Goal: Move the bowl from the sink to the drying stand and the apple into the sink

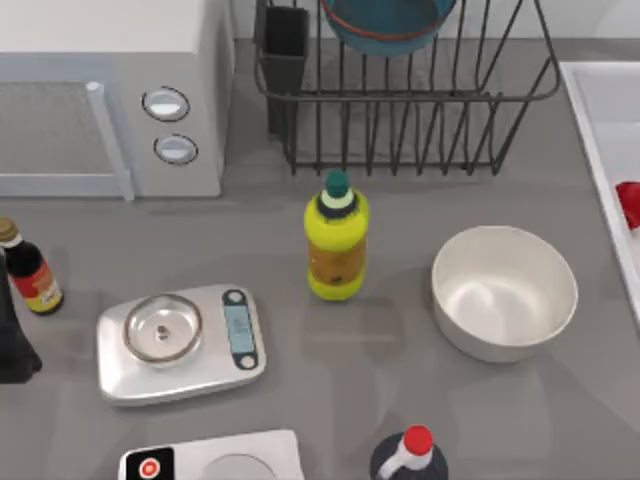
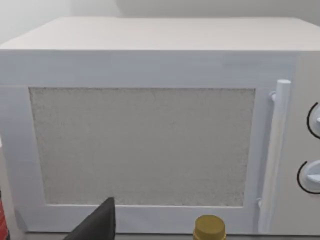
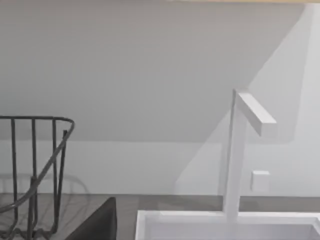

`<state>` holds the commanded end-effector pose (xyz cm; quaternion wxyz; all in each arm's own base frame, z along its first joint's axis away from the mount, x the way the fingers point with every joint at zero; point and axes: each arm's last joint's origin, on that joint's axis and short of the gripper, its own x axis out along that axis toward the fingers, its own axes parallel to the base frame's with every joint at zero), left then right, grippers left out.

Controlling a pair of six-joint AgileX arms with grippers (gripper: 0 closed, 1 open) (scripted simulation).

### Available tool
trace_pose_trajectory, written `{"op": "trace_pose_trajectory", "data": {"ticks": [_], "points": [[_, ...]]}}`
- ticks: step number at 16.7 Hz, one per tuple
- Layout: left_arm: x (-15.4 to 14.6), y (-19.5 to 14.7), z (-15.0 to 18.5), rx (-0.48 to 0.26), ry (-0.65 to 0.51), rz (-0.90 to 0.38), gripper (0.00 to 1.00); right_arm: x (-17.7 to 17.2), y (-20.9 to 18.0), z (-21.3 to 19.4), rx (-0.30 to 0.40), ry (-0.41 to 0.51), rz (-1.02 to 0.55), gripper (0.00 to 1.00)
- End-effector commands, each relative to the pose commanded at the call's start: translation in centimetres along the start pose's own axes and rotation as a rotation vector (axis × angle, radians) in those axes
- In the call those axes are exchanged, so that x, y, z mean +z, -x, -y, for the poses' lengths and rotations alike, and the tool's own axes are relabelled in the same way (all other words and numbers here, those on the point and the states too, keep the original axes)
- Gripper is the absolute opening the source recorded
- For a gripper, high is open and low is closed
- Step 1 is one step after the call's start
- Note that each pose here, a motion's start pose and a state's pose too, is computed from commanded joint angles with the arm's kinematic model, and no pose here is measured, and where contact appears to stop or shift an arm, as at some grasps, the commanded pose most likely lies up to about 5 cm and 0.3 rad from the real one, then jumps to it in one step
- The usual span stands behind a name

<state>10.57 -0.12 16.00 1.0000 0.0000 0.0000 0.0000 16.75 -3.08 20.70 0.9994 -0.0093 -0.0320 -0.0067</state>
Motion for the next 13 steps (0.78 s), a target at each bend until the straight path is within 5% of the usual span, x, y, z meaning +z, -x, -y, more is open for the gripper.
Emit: {"op": "trace_pose_trajectory", "data": {"ticks": [6, 13], "points": [[0.0, 0.0, 0.0, 0.000, 0.000, 0.000, 1.00, -1.9, 5.4, -2.3, 0.008, -0.014, -0.010, 1.00], [0.0, 0.0, 0.0, 0.000, 0.000, 0.000, 1.00, -4.2, 6.5, -3.0, 0.013, -0.019, -0.064, 1.00]]}}
